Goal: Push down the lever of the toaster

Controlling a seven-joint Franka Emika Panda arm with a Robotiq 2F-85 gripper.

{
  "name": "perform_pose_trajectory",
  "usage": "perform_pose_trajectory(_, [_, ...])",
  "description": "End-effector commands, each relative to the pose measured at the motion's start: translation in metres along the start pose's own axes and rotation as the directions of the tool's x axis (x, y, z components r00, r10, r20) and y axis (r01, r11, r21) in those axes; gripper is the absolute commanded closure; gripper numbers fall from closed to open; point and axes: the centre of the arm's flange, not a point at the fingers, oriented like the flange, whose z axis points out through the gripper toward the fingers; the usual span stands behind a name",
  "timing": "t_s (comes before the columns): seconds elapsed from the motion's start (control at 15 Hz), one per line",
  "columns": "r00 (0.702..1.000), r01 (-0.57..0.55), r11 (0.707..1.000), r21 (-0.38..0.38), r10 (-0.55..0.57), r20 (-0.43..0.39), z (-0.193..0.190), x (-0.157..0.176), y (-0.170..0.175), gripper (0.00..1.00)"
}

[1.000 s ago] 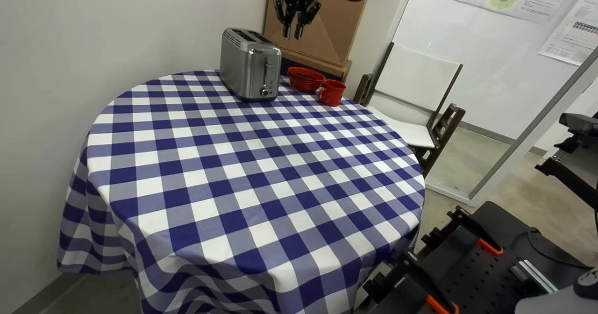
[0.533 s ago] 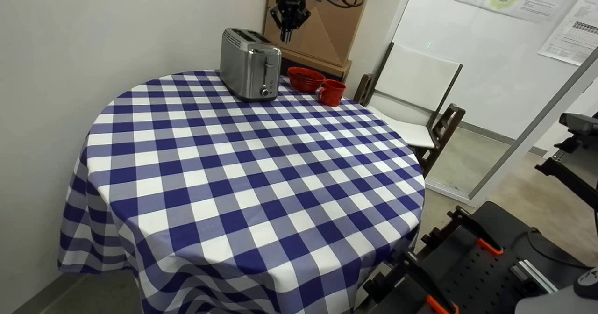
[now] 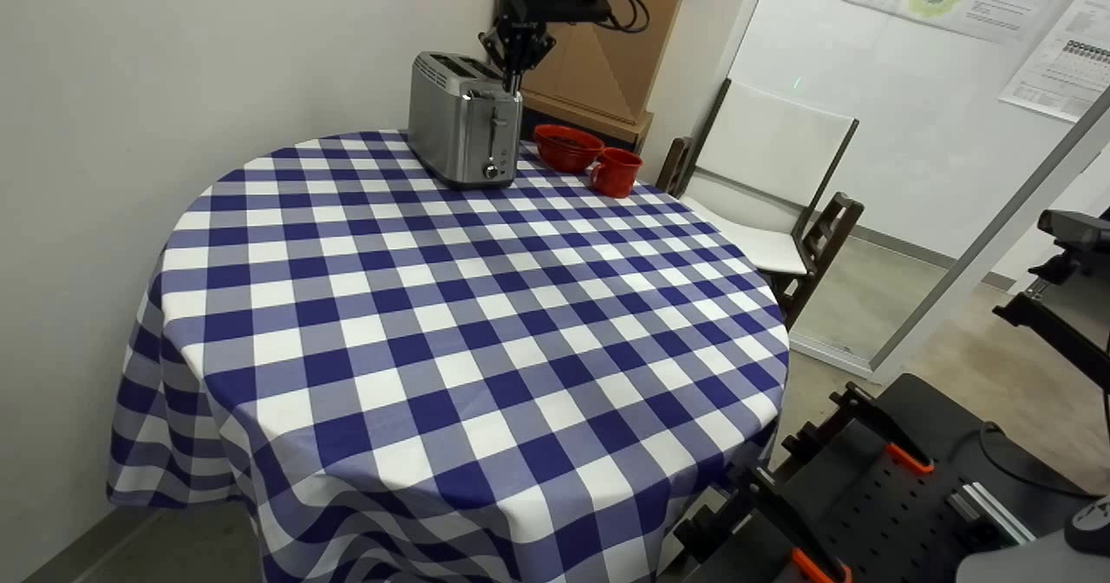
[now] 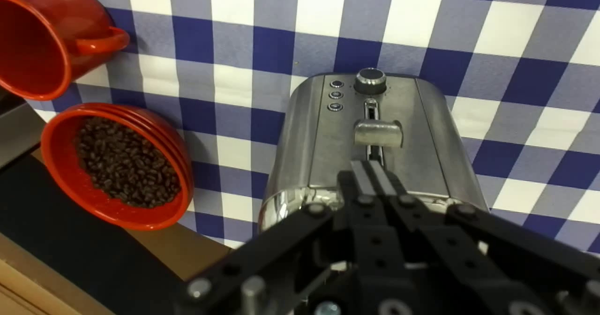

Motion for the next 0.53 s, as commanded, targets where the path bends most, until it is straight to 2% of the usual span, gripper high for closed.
perform_pose_trajectory(0.0, [0.999,0.043,0.999,0.008,-0.043,-0.022,0.008,0.029,-0.008,0.99])
perform_pose_trajectory(0.47, [0.997,0.075,0.997,-0.001,-0.075,-0.008,0.030,0.029,-0.013,0.99])
